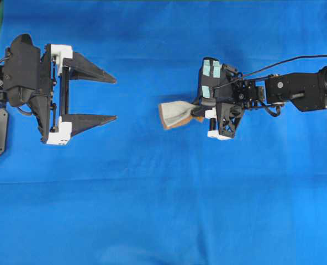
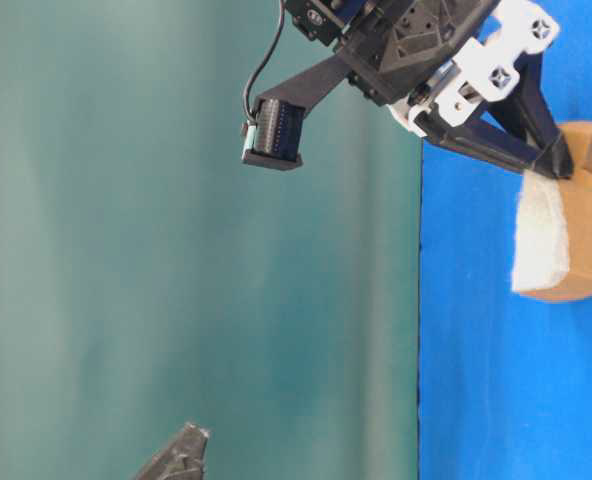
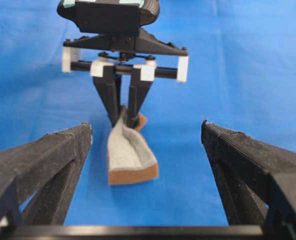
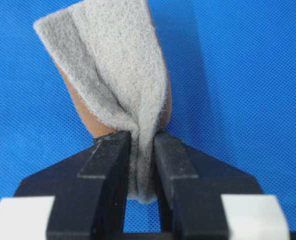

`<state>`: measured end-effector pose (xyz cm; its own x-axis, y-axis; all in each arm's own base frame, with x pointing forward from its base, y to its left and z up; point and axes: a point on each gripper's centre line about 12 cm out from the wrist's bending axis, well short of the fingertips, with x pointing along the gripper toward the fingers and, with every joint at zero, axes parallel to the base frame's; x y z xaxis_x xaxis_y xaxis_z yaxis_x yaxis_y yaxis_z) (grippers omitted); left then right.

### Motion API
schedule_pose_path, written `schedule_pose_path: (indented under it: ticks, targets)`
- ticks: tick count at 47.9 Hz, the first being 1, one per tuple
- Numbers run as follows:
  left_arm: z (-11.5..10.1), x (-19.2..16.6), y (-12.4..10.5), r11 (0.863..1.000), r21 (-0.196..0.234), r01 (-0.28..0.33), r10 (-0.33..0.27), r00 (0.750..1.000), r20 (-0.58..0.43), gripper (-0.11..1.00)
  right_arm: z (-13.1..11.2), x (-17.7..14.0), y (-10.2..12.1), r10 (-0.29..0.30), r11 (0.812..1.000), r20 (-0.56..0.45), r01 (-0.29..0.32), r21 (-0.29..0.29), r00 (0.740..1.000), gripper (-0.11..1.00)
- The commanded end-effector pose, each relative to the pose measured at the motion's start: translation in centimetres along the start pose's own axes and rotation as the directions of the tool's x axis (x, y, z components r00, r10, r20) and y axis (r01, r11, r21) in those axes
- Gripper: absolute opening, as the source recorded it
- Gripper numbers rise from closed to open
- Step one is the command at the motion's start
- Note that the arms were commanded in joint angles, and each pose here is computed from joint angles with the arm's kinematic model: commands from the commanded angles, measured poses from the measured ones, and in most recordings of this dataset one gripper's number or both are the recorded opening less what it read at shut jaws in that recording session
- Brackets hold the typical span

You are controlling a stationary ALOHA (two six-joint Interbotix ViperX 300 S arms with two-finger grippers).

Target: Hand over the sponge with the left arm and wipe it with the right arm.

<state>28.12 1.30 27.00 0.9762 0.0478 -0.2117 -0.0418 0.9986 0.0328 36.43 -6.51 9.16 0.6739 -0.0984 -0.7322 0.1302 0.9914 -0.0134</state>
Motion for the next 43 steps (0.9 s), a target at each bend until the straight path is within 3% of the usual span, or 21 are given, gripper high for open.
schedule_pose_path:
  ticks: [1, 32, 34, 39, 43]
  targets:
    - [0.6, 0.0, 0.1, 1.000, -0.002, -0.002, 0.003, 1.000, 0.018, 0.88, 0.5, -0.2, -0.6, -0.010, 1.000, 0.016, 0.010, 0.005, 1.000, 0.21]
    - [0.5, 0.0, 0.1, 1.000, 0.000, -0.002, 0.002, 1.000, 0.012, 0.88, 1.4, -0.7, 0.9, 0.015, 1.000, 0.040, -0.015, -0.017, 0.999, 0.21]
    - [0.4, 0.0, 0.1, 1.000, 0.000, -0.002, 0.002, 1.000, 0.011, 0.88, 1.4, -0.8, 0.9, 0.013, 1.000, 0.034, -0.012, -0.014, 0.999, 0.28]
    - [0.4, 0.0, 0.1, 1.000, 0.000, -0.002, 0.002, 1.000, 0.009, 0.88, 1.5, -1.1, 0.8, 0.004, 1.000, 0.022, -0.004, -0.008, 1.000, 0.58]
    - [0.5, 0.0, 0.0, 1.000, 0.001, 0.000, 0.000, 1.000, 0.011, 0.88, 1.9, -1.5, 0.7, -0.003, 1.000, 0.020, 0.003, -0.002, 1.000, 0.72]
